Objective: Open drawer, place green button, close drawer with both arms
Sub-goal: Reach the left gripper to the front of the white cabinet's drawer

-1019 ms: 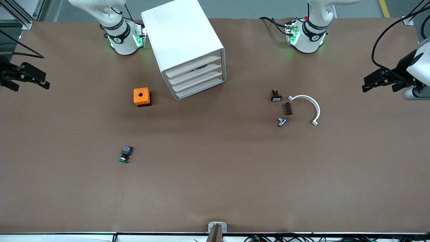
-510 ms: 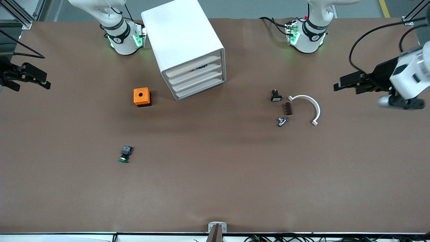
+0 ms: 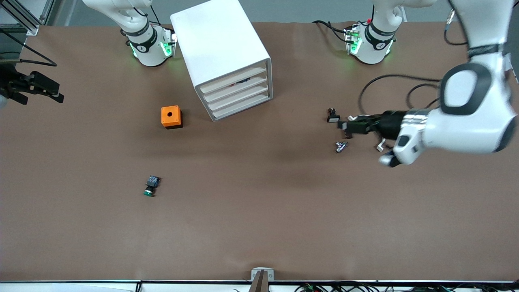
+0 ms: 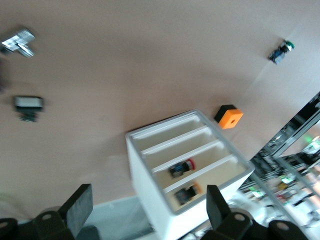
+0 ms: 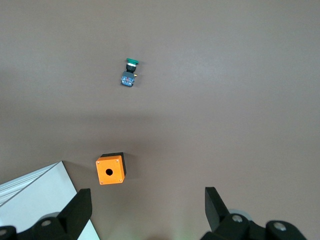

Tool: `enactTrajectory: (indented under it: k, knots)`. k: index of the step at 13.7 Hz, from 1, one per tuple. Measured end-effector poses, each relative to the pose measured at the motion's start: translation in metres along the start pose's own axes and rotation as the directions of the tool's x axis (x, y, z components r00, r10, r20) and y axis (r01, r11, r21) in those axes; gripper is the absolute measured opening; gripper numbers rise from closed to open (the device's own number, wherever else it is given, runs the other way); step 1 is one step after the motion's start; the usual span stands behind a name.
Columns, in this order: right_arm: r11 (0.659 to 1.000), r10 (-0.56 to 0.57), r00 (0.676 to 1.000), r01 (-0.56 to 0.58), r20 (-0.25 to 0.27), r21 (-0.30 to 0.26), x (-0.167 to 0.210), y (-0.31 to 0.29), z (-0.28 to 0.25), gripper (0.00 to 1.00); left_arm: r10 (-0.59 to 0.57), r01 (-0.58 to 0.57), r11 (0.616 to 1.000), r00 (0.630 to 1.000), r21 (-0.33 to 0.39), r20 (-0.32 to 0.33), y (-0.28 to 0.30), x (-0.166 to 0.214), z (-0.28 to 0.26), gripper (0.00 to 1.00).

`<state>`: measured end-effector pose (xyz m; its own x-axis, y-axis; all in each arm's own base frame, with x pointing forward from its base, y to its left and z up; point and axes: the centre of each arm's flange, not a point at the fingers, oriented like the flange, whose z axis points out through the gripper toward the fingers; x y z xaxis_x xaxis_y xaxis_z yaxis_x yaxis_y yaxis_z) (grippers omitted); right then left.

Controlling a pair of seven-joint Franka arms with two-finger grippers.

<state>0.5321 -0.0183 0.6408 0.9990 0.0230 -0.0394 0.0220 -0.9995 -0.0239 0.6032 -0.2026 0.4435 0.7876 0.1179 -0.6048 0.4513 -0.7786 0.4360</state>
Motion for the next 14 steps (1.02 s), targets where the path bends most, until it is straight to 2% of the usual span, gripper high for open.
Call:
enactTrajectory:
  k: [3,5,7,10,12,14]
  knots:
    - [1.000,0.004,1.000,-0.004,0.001,0.000,0.000,0.000,0.000,1.00,-0.162,0.162,0.987,0.987,0.018,0.018,0.033,0.009,0.060,1.00]
    - [1.000,0.019,1.000,-0.019,0.002,0.000,0.000,0.001,0.001,1.00,-0.291,0.291,0.956,0.957,0.044,0.003,0.057,0.006,0.103,1.00]
    - [0.999,0.045,0.999,-0.045,0.005,0.000,0.000,0.001,0.003,1.00,-0.413,0.413,0.908,0.911,0.071,-0.012,0.075,0.007,0.144,1.00]
    - [0.999,0.053,0.999,-0.053,0.004,0.000,0.000,0.001,0.003,1.00,-0.610,0.607,0.784,0.792,0.128,-0.027,0.081,0.017,0.198,1.00]
    - [0.998,0.057,0.998,-0.057,0.004,0.000,0.000,0.001,0.003,1.00,-0.731,0.727,0.666,0.681,0.166,-0.052,0.076,0.026,0.230,1.00]
    - [0.998,0.062,0.998,-0.062,0.003,-0.002,0.000,0.004,0.003,1.00,-0.829,0.825,0.532,0.553,0.190,-0.085,0.069,0.036,0.255,1.00]
